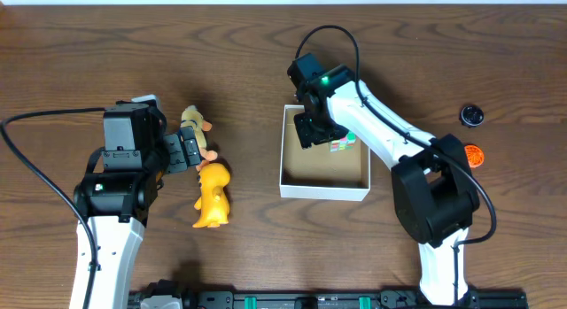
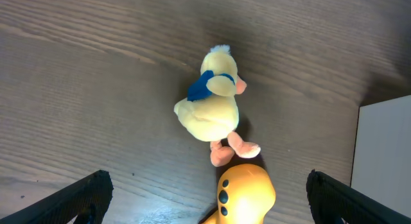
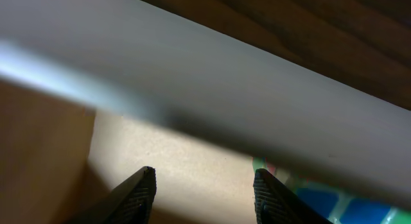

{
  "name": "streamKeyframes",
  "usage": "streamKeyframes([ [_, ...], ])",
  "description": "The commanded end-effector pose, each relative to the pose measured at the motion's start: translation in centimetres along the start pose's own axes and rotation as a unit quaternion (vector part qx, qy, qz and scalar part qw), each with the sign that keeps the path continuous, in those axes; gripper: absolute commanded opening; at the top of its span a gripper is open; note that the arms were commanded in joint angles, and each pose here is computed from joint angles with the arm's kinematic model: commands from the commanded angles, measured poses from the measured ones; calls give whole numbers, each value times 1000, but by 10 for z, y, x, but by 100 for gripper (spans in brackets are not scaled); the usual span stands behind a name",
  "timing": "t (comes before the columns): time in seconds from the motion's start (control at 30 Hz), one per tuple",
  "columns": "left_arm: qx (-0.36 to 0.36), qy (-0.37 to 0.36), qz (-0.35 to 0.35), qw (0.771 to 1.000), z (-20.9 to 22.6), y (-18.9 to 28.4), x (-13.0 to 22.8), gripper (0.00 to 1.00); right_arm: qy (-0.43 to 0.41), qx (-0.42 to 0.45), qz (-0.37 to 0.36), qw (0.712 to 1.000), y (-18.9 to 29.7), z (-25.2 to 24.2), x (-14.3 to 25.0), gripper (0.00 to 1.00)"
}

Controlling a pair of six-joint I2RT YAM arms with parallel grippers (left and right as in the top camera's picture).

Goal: Pack container
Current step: 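Open right gripper to release the cube inside the box, then move right gripper to the orange round object and grasp it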

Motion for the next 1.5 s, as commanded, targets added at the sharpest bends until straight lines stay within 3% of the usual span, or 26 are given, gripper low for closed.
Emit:
streamKeyframes([
  [0.0,0,4,-11,1000,0,5,-7,98,-22,24,-10,999,0,-8,-5,53],
  [0.4,0,4,-11,1000,0,5,-7,98,-57,72,-41,995,2,-29,-17,57],
  [0.8,0,4,-11,1000,0,5,-7,98,-40,55,-49,996,5,-22,-20,64],
  [1.03,0,4,-11,1000,0,5,-7,98,-33,23,-117,992,82,-24,-22,68],
  [1.17,0,4,-11,1000,0,5,-7,98,-92,11,-189,978,150,-70,-25,75],
  [1.27,0,4,-11,1000,0,5,-7,98,-167,22,-216,962,186,-132,-15,80],
  [1.47,0,4,-11,1000,0,5,-7,98,-327,70,-156,930,190,-253,40,91],
])
Point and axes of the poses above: each gripper's point midway between its finger pads, its own y axis back along the fingers, its own z axis along the line the jaws close on, x = y × z, the point moved 1 cm from there along y, back along the fingers, and after that the axes turned 3 degrees about -y, right-handed, at the moved point
